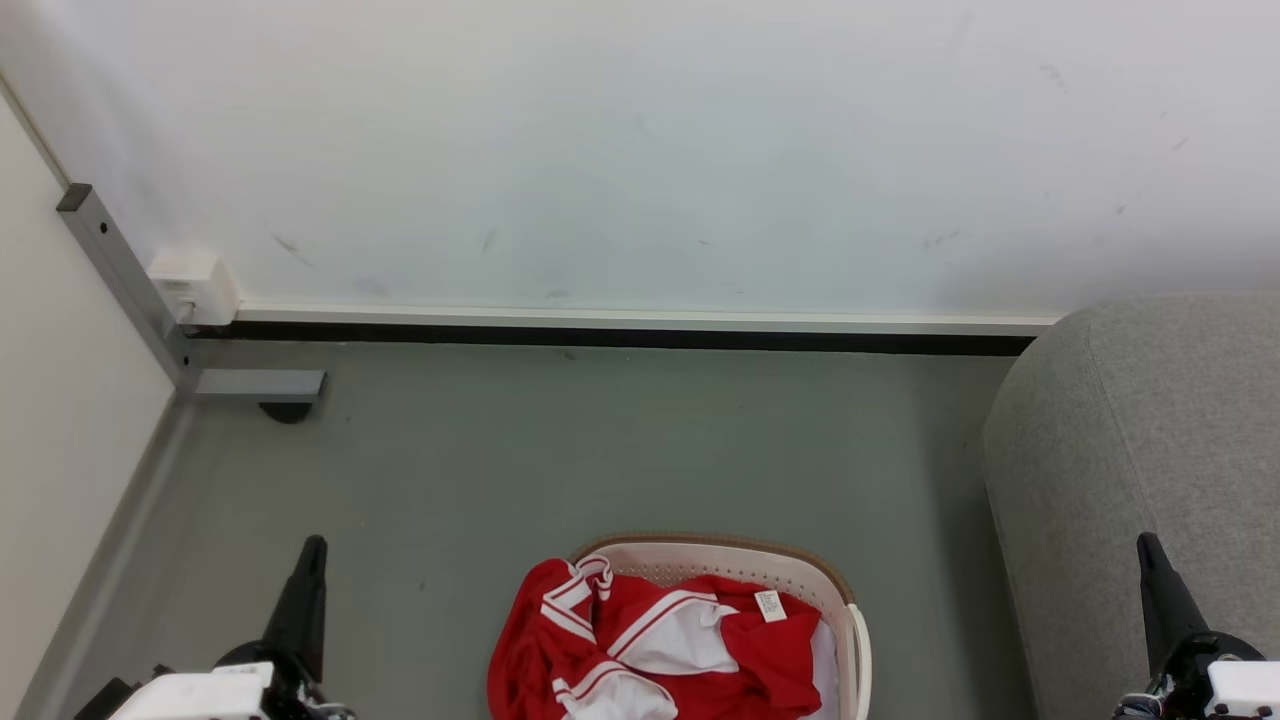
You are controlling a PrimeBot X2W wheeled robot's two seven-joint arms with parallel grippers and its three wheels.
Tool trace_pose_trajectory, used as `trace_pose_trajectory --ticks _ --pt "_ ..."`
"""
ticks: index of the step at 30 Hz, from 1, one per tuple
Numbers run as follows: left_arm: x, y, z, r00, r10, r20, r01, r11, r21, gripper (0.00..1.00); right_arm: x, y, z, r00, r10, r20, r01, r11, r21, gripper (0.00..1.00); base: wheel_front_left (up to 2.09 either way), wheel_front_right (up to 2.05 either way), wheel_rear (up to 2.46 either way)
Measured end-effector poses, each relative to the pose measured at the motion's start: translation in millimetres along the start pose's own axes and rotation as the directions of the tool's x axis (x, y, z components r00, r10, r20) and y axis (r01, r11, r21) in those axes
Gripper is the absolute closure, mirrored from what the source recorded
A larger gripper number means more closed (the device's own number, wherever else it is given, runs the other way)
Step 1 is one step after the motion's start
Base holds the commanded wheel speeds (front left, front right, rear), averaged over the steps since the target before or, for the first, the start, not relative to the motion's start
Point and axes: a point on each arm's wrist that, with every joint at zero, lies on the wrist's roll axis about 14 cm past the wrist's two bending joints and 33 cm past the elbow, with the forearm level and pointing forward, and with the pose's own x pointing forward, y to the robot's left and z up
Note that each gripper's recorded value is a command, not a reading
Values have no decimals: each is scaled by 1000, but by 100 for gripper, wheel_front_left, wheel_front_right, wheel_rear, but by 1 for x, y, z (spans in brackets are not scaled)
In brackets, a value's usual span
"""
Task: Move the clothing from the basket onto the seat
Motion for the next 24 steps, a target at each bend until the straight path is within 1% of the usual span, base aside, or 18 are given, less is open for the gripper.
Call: trace_pose_trajectory --ticks 24 --pt "0 0 0 1000 0 0 0 1000 0 100 0 0 0 1000 0 0 0 1000 0 100 0 0 0"
